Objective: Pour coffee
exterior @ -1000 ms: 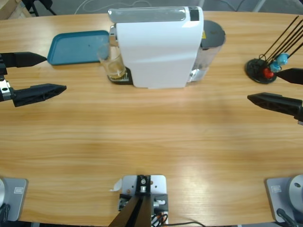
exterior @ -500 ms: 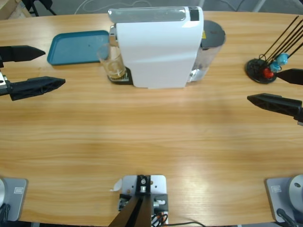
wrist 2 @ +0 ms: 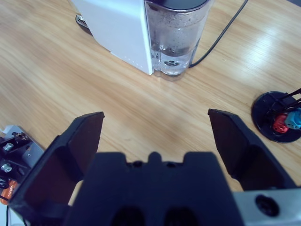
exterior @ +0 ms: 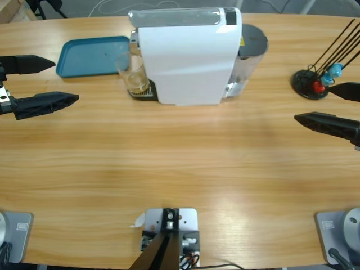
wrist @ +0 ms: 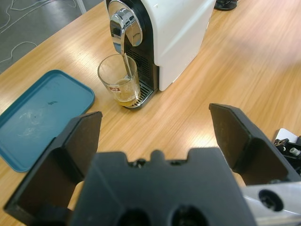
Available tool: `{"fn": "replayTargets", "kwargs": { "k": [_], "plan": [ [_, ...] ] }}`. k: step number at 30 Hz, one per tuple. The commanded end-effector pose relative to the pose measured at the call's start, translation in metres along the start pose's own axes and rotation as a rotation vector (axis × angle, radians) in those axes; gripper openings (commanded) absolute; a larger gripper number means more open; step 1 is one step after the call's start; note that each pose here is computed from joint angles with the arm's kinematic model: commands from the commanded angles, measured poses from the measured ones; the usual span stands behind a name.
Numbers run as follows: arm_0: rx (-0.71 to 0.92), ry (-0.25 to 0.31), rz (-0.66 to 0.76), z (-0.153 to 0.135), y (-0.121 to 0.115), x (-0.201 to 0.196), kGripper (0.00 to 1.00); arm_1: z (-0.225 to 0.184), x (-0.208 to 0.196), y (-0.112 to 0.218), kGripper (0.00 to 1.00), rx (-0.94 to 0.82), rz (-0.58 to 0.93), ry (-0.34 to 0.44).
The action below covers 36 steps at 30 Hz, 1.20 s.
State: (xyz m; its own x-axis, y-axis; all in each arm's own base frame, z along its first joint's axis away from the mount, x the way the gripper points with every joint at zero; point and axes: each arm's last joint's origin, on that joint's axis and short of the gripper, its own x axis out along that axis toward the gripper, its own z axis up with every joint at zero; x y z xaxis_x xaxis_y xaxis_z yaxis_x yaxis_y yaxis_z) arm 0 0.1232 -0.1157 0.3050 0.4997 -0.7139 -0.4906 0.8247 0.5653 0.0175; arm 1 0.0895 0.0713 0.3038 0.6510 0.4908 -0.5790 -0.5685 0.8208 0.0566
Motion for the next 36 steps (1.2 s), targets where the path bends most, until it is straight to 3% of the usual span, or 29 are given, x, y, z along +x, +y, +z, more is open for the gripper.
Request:
{"fn": "replayTargets", "kwargs": {
  "k": [1,24,30,36],
  "plan": [
    [-0.026,0.024,0.010,-0.007,0.000,-0.003,1.000,-0.011,0.007,0.000,1.000,-0.009,-0.001,0.032],
    [0.007,-0.027,0.015,-0.006,-0.004,-0.016,1.000,-0.013,0.004,0.000,1.000,-0.009,-0.006,0.022],
    [0.079,-0.050,0.020,-0.006,-0.005,-0.021,1.000,-0.013,0.004,0.000,1.000,-0.009,-0.011,0.020],
    [0.024,-0.058,0.036,-0.002,-0.004,-0.022,1.000,-0.014,0.002,-0.001,1.000,-0.005,-0.019,0.013]
  ]
}}
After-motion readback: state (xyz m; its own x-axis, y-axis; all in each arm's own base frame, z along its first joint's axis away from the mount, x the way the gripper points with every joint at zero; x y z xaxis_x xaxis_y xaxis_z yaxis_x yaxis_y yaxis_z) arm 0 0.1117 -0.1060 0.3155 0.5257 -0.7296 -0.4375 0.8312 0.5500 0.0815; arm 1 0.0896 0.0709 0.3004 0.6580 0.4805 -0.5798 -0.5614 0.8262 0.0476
